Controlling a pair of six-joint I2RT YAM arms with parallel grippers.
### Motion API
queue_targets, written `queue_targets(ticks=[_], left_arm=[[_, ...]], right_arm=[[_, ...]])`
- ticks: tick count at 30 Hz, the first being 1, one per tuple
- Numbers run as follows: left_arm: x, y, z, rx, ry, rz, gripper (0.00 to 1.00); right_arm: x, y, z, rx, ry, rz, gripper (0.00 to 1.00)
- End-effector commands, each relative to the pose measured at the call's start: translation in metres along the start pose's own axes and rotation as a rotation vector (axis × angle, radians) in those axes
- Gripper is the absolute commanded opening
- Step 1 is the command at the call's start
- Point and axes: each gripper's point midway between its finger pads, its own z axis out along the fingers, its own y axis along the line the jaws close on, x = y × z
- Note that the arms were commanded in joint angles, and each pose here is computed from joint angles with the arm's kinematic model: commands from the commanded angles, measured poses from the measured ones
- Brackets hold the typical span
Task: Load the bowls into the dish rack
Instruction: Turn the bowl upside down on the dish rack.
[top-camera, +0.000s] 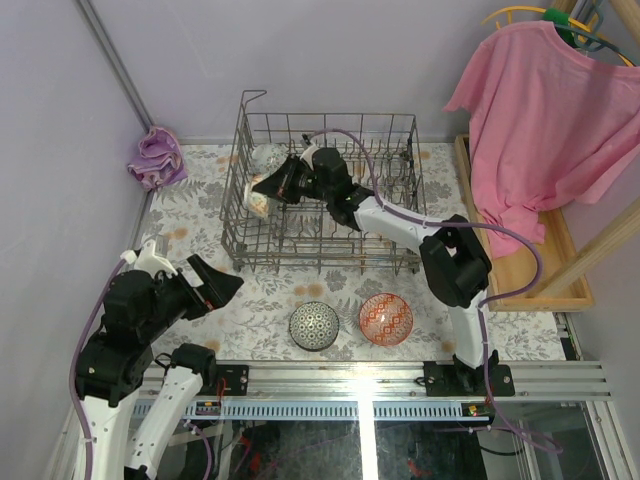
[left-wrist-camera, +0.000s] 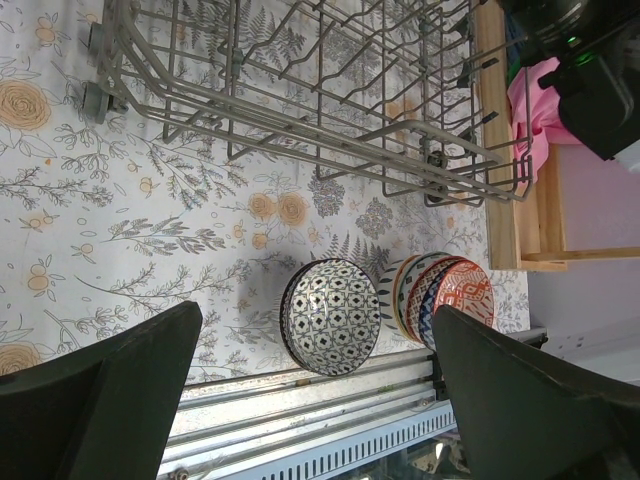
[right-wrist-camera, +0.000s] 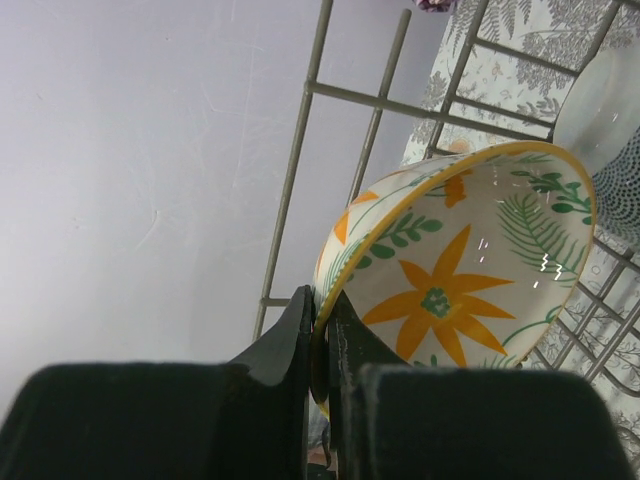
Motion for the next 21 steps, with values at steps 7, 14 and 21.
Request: queue_targets(ticks=[7,14,21], left_arm=[[0.015,-0.014,-0.01,0.086,0.061,-0.003,1.0],[0.016,-0.013,-0.013,0.082,0.059,-0.001,1.0],[0.016,-0.011,-0.014,0.076,0.059,0.001,1.0]], right_arm=[[0.026,0.05,0.001,-0.203,0.006,0.017,0.0],[0.037,0.042,0.008,-0.207,0.023,0.059,0.0],[0.043,0.026,0.016,-0.196,0.029,0.096,0.0]])
